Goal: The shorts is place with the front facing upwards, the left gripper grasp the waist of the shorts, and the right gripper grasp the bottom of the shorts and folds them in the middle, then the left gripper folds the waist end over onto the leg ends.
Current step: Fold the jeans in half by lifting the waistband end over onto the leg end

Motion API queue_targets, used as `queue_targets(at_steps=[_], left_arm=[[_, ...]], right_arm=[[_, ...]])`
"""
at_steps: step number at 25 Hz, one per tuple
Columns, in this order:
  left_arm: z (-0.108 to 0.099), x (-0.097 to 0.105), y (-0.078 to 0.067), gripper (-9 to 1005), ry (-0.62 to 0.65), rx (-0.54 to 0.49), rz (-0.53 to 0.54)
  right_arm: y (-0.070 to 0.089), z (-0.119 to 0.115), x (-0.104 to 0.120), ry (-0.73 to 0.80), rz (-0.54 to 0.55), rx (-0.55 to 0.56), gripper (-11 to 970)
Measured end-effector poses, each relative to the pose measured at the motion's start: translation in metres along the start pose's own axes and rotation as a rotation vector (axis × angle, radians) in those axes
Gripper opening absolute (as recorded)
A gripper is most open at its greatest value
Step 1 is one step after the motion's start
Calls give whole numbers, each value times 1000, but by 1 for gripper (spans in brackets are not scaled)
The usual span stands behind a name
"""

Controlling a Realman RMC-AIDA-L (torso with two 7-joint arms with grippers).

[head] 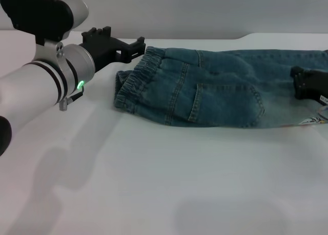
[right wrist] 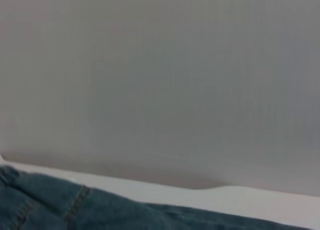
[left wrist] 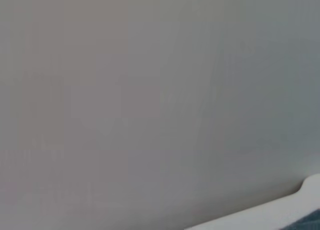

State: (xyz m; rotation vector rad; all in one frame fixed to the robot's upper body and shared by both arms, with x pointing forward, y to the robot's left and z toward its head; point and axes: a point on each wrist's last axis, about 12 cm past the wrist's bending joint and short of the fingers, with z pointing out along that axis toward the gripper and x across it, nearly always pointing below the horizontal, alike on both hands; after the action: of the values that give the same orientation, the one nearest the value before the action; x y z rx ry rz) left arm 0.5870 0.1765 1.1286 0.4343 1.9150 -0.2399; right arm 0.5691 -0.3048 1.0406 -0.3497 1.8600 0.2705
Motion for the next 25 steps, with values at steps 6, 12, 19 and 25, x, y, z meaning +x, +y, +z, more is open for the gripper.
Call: queue_targets(at_steps=[6,12,19,25], left_arm=[[2,0,-4,847,68,16,10],[2,-1,-6,847,71,24,11],[5,-3,-10,846,162,42,25],[12,-4,-8,846,266,49,10]], right_arm=[[4,2,5,-21,-82,19,-1],[7,3,10,-37,-122,46,-1],[13,7,13,-26,-146,29,-1],[14,8,13,-29,-145,23,-1]])
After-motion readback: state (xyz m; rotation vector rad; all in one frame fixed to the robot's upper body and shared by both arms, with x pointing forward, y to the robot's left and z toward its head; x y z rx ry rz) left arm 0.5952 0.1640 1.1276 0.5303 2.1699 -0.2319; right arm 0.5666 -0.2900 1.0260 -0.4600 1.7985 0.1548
